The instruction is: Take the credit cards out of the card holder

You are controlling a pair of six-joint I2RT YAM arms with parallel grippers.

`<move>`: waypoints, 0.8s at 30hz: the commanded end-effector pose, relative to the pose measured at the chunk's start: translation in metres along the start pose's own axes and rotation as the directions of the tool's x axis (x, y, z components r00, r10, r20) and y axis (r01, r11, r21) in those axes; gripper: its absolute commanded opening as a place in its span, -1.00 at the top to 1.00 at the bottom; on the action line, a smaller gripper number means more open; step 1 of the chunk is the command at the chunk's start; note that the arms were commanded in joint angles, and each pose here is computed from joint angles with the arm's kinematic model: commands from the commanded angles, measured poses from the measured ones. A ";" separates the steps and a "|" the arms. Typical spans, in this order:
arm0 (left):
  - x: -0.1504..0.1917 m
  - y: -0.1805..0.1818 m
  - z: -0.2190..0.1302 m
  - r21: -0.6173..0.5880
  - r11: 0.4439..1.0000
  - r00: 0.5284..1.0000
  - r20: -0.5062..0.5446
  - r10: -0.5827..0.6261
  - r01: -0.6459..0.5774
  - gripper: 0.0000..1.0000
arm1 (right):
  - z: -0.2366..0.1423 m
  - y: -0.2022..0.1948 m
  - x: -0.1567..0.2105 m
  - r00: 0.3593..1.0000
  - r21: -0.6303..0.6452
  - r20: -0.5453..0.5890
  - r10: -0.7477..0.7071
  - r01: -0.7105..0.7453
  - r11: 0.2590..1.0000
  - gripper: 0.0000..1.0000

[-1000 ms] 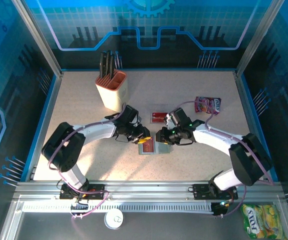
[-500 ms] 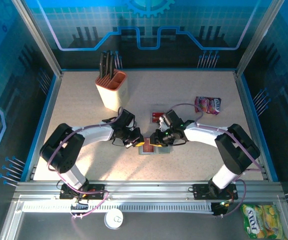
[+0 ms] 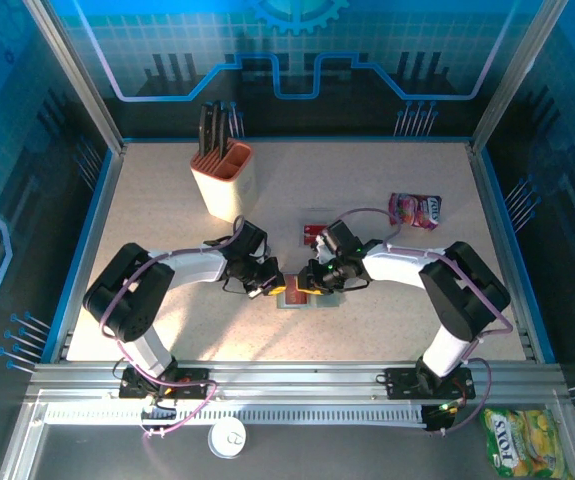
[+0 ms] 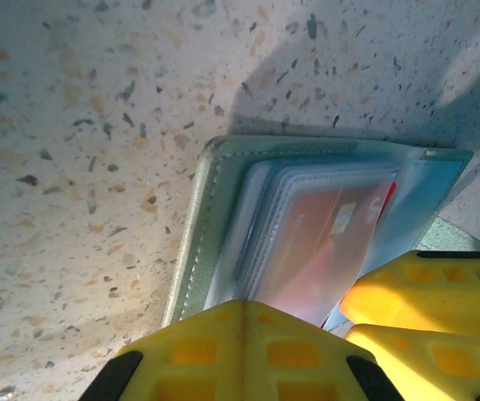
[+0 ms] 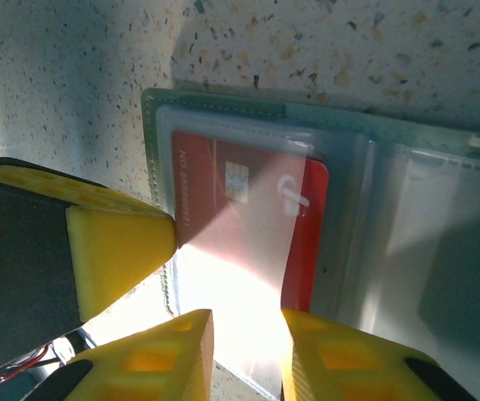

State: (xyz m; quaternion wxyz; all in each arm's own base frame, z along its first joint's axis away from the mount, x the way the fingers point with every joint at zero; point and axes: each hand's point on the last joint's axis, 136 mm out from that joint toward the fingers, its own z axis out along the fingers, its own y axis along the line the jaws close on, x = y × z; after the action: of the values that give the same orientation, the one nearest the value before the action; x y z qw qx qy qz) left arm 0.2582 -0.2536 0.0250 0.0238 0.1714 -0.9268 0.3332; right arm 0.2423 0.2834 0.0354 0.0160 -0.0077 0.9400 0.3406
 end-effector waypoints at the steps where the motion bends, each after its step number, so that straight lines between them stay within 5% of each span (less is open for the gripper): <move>1: 0.004 0.021 0.007 -0.046 0.999 0.999 -0.027 -0.019 0.017 0.95 | 0.005 0.004 -0.002 1.000 -0.009 -0.010 -0.012 0.012 1.000 0.44; 24: 0.002 0.020 0.004 -0.052 0.999 1.000 -0.022 -0.014 0.013 0.94 | -0.007 -0.017 -0.001 0.999 0.124 0.023 -0.034 0.031 0.992 0.46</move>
State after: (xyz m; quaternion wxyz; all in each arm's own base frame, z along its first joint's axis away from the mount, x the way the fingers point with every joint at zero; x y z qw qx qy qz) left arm 0.2578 -0.2496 0.0217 0.0261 0.1757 -0.9268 0.3308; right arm 0.2451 0.2746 0.0278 0.0250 -0.0113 0.9505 0.3096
